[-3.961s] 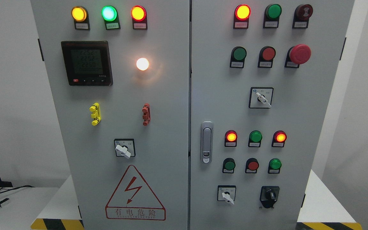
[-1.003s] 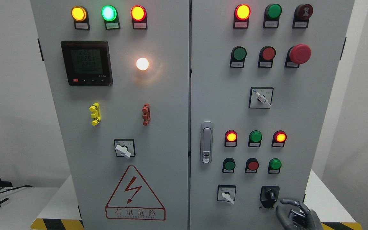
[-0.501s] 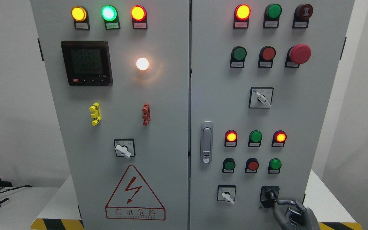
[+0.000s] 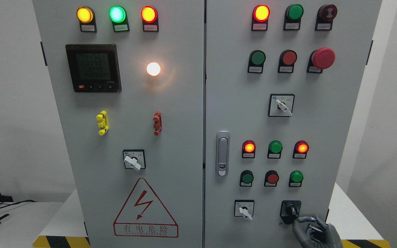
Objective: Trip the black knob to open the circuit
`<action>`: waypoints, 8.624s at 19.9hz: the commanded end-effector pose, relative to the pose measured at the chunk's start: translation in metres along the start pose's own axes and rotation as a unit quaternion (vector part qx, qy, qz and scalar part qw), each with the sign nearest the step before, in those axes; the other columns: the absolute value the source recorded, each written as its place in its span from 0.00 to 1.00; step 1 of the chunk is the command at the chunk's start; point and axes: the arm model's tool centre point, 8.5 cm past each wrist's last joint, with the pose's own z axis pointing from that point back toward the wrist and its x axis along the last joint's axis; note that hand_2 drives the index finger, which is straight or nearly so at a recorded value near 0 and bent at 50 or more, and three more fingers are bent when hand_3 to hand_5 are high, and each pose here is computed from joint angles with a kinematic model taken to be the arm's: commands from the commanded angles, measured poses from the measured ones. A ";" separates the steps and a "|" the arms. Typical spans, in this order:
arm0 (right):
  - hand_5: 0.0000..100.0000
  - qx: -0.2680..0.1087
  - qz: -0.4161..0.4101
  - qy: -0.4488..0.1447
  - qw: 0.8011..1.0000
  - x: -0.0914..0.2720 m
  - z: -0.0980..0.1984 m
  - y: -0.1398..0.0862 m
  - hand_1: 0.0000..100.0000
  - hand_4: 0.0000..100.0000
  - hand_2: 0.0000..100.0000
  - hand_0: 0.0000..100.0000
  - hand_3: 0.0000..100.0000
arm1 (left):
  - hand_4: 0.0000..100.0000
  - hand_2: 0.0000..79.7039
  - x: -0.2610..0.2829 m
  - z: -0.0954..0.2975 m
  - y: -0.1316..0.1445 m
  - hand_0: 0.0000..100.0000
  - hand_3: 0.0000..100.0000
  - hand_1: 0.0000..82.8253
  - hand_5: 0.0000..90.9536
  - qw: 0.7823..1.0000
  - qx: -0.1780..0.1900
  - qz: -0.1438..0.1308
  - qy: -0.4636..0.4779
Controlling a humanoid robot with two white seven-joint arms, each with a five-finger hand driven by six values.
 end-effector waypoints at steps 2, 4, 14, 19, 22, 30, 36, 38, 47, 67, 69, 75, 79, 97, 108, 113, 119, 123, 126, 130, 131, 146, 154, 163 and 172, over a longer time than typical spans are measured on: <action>0.88 0.005 -0.012 0.001 1.000 -0.001 -0.002 0.004 0.83 0.91 0.52 0.44 1.00 | 0.00 0.00 0.000 0.000 -0.001 0.12 0.00 0.47 0.00 1.000 -0.003 -0.015 -0.001; 0.88 0.005 -0.012 0.001 1.000 -0.001 -0.002 0.004 0.83 0.91 0.51 0.44 1.00 | 0.00 0.00 0.000 0.000 0.000 0.12 0.00 0.47 0.00 1.000 -0.003 -0.015 -0.001; 0.88 0.005 -0.008 0.002 1.000 -0.001 -0.001 0.007 0.83 0.91 0.49 0.43 1.00 | 0.00 0.00 0.000 0.000 -0.001 0.12 0.00 0.47 0.00 1.000 -0.003 -0.015 -0.001; 0.88 0.015 -0.012 0.001 1.000 0.000 -0.001 0.017 0.83 0.91 0.49 0.43 1.00 | 0.00 0.00 0.000 0.000 0.000 0.12 0.00 0.47 0.00 1.000 -0.003 -0.015 -0.001; 0.88 0.016 -0.012 -0.001 1.000 0.001 -0.001 0.019 0.83 0.91 0.49 0.43 1.00 | 0.00 0.00 0.000 0.000 0.000 0.12 0.00 0.47 0.00 1.000 -0.003 -0.015 -0.001; 0.88 0.022 -0.011 -0.002 1.000 0.002 0.000 0.023 0.83 0.91 0.49 0.43 1.00 | 0.00 0.00 0.000 0.000 0.000 0.12 0.00 0.47 0.00 1.000 -0.003 -0.015 -0.001; 0.88 0.023 -0.014 -0.002 1.000 0.002 0.001 0.025 0.83 0.91 0.49 0.42 1.00 | 0.00 0.00 0.000 0.000 0.000 0.12 0.00 0.47 0.00 1.000 -0.003 -0.015 -0.001; 0.88 0.023 -0.014 -0.005 1.000 0.004 0.001 0.025 0.83 0.91 0.49 0.42 1.00 | 0.00 0.00 0.000 0.000 0.000 0.12 0.00 0.47 0.00 1.000 -0.003 -0.015 -0.001; 0.88 0.033 -0.016 -0.010 0.999 0.008 0.003 0.035 0.82 0.92 0.52 0.42 1.00 | 0.00 0.00 0.000 0.000 0.000 0.12 0.00 0.47 0.00 1.000 -0.003 -0.015 -0.001; 0.88 0.032 -0.017 -0.008 0.999 0.005 0.004 0.038 0.80 0.93 0.54 0.38 1.00 | 0.00 0.00 0.000 0.000 0.000 0.12 0.00 0.47 0.00 1.000 -0.003 -0.015 -0.001; 0.88 0.032 -0.017 -0.008 0.999 0.005 0.004 0.037 0.79 0.93 0.54 0.38 1.00 | 0.00 0.00 0.000 0.000 0.000 0.12 0.00 0.47 0.00 1.000 -0.003 -0.015 -0.001; 0.89 0.027 -0.017 -0.005 0.999 0.003 0.005 0.034 0.79 0.93 0.54 0.38 1.00 | 0.00 0.00 0.000 0.000 -0.001 0.12 0.00 0.47 0.00 1.000 -0.003 -0.015 -0.001; 0.89 0.025 -0.017 -0.005 1.000 0.003 0.005 0.032 0.79 0.93 0.53 0.38 1.00 | 0.00 0.00 0.000 0.000 0.000 0.12 0.00 0.47 0.00 1.000 -0.003 -0.015 -0.001; 0.88 0.010 -0.017 -0.003 1.000 0.002 0.003 0.020 0.79 0.93 0.52 0.38 1.00 | 0.00 0.00 0.000 0.000 0.000 0.12 0.00 0.47 0.00 1.000 -0.003 -0.015 -0.001; 0.88 0.007 -0.018 -0.002 1.000 0.001 0.002 0.016 0.79 0.93 0.51 0.38 1.00 | 0.00 0.00 0.000 0.000 -0.001 0.12 0.00 0.47 0.00 1.000 -0.003 -0.015 -0.001; 0.88 -0.001 -0.019 -0.001 1.000 -0.001 0.003 0.009 0.79 0.93 0.51 0.38 1.00 | 0.00 0.00 0.000 0.000 0.000 0.12 0.00 0.47 0.00 1.000 -0.003 -0.015 -0.001; 0.88 -0.006 -0.019 -0.002 1.000 -0.001 0.003 0.004 0.79 0.93 0.51 0.38 1.00 | 0.00 0.00 0.000 0.000 0.000 0.12 0.00 0.47 0.00 1.000 -0.003 -0.015 -0.001; 0.88 -0.006 -0.019 -0.002 1.000 -0.001 0.003 0.004 0.79 0.93 0.51 0.38 1.00 | 0.00 0.00 0.000 0.000 0.000 0.12 0.00 0.47 0.00 1.000 -0.003 -0.015 -0.001; 0.88 -0.010 -0.019 -0.001 1.000 -0.001 0.004 0.001 0.79 0.93 0.51 0.38 1.00 | 0.00 0.00 0.000 0.000 0.000 0.12 0.00 0.47 0.00 1.000 -0.003 -0.015 -0.001; 0.88 -0.021 -0.023 -0.002 1.000 -0.003 0.008 -0.009 0.80 0.93 0.51 0.39 1.00 | 0.00 0.00 0.000 0.000 0.000 0.12 0.00 0.47 0.00 1.000 -0.003 -0.015 -0.001; 0.88 -0.020 -0.026 -0.004 0.999 -0.002 0.011 -0.012 0.80 0.92 0.51 0.39 1.00 | 0.00 0.00 0.000 0.000 0.000 0.12 0.00 0.47 0.00 1.000 -0.003 -0.015 -0.001; 0.66 0.002 -0.060 -0.006 0.998 -0.009 0.112 -0.060 0.25 0.70 0.52 0.21 0.74 | 0.00 0.00 0.000 0.000 -0.001 0.12 0.00 0.47 0.00 1.000 -0.003 -0.015 -0.001; 0.43 0.003 -0.059 -0.012 0.998 -0.007 0.131 -0.085 0.07 0.46 0.34 0.02 0.49 | 0.00 0.00 0.000 0.000 0.000 0.12 0.00 0.47 0.00 1.000 -0.003 -0.015 -0.001; 0.36 0.004 -0.074 -0.012 0.997 -0.008 0.134 -0.089 0.00 0.36 0.27 0.00 0.41 | 0.00 0.00 0.000 0.000 -0.001 0.12 0.00 0.47 0.00 1.000 -0.003 -0.015 -0.001; 0.34 0.009 -0.073 -0.014 0.997 -0.008 0.133 -0.086 0.00 0.33 0.24 0.00 0.39 | 0.00 0.00 0.000 0.000 -0.001 0.12 0.00 0.47 0.00 1.000 -0.003 -0.015 -0.001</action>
